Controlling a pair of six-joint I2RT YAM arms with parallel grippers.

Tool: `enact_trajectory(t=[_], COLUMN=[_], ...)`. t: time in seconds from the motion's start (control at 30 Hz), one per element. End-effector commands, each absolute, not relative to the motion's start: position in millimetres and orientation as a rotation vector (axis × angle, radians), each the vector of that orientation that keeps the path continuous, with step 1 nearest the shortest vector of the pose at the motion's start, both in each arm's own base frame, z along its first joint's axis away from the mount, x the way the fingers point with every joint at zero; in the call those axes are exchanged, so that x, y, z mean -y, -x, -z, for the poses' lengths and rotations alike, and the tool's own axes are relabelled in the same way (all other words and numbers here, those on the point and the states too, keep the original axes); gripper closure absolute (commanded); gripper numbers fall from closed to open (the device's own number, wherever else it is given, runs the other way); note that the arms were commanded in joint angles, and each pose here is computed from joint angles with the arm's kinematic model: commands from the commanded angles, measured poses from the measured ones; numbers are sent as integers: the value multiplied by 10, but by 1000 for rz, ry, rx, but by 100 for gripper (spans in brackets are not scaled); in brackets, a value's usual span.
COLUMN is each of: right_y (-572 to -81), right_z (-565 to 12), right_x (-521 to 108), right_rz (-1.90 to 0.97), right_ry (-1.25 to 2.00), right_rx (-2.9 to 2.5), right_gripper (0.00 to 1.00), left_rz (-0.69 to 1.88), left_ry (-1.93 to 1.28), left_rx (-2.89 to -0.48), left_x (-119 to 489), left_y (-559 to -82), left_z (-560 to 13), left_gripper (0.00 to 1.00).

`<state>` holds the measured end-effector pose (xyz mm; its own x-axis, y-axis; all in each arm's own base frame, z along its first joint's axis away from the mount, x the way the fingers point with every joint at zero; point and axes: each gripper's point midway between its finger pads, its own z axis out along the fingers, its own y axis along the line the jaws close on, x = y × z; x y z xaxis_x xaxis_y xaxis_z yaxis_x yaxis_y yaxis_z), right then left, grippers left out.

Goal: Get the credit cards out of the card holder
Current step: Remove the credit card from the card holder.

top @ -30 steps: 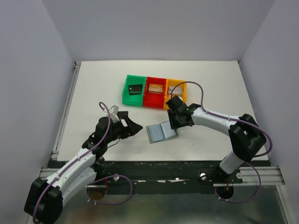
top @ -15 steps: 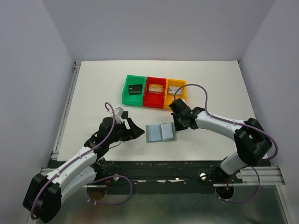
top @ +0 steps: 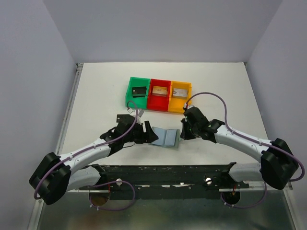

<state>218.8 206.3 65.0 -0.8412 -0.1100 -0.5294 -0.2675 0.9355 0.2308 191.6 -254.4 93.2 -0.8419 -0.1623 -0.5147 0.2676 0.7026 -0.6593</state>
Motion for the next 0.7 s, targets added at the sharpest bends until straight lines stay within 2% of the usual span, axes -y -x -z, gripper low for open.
enact_trajectory(t=[0.0,0.67], right_y=[-2255,-2340], right_z=[-754,-732], right_x=[-2096,-2083], right_rz=[-401,-385], right_ry=[298,312], right_rx=[-2530,-2542], right_gripper=[99,100], left_rz=[985,967], left_ry=[-114,-204], left_rx=[-2316,-2427], left_x=[2599,2869], left_y=[-2073,-2113], left_z=[-1008,-711], left_gripper=[24,29])
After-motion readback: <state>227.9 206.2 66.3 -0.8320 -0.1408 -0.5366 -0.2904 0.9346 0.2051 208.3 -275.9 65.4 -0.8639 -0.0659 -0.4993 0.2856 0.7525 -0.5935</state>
